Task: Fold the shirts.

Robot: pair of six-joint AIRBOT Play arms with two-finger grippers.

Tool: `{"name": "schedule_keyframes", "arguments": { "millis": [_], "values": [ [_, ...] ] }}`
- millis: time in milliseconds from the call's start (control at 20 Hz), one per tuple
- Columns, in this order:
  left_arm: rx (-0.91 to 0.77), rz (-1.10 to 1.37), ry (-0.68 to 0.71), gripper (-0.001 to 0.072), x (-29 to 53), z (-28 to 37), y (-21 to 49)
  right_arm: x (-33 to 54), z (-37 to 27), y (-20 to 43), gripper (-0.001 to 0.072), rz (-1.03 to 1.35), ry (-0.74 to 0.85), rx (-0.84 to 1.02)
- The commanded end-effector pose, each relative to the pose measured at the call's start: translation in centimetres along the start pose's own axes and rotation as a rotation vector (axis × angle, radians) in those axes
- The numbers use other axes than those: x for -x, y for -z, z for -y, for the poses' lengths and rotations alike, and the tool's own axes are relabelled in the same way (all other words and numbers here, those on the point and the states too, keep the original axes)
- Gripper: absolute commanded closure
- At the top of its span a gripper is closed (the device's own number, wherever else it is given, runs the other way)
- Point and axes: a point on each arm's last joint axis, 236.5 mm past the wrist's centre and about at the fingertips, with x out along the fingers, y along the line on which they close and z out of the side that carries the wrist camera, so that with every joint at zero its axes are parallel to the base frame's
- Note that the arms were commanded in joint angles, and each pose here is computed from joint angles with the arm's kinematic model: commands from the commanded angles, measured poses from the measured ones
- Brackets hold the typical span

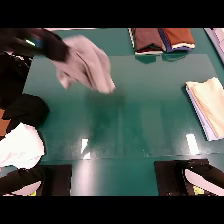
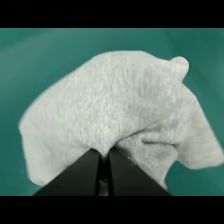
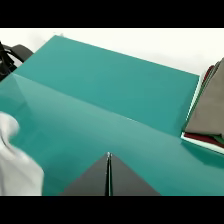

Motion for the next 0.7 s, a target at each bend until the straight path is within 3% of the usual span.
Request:
{"name": "schedule_keyframes", "arguments": {
  "millis": [0,100,150,200,250,400,600,650],
  "values": [
    [-0.011,-0.185,0.257,0.0676,-6.4,9.1,5.1,0.3,-0.2,1.5,0.0698,-0.065,-0.008,0.0],
    [0.027,-0.193,0.41,0.0211,-8.2,13.2,5.4,0.3,-0.3,2.2,0.0697,-0.094,-0.013,0.0],
    [0.058,-0.178,0.445,0.021,-8.6,14.0,4.9,0.3,-0.3,2.5,0.0694,-0.109,-0.015,0.0],
    [0.063,-0.148,0.431,0.021,-9.2,13.6,4.2,0.3,-0.3,3.0,0.0619,-0.131,-0.016,0.0],
    [0.064,-0.116,0.396,0.021,-9.5,12.5,3.4,0.3,-0.4,3.8,0.047,-0.163,-0.02,-0.003],
    [0.145,-0.087,0.313,0.021,-9.8,6.8,2.3,-1.0,0.3,9.3,0.0449,-0.341,-0.035,-0.051],
    [0.299,-0.11,0.172,0.021,-9.8,-3.4,3.6,-3.3,3.9,21.8,0.0448,-0.621,0.007,-0.244],
    [0.33,-0.115,0.145,0.021,-9.6,-5.5,4.0,-4.0,4.6,25.7,0.0403,-0.687,0.015,-0.311]
  ]
}}
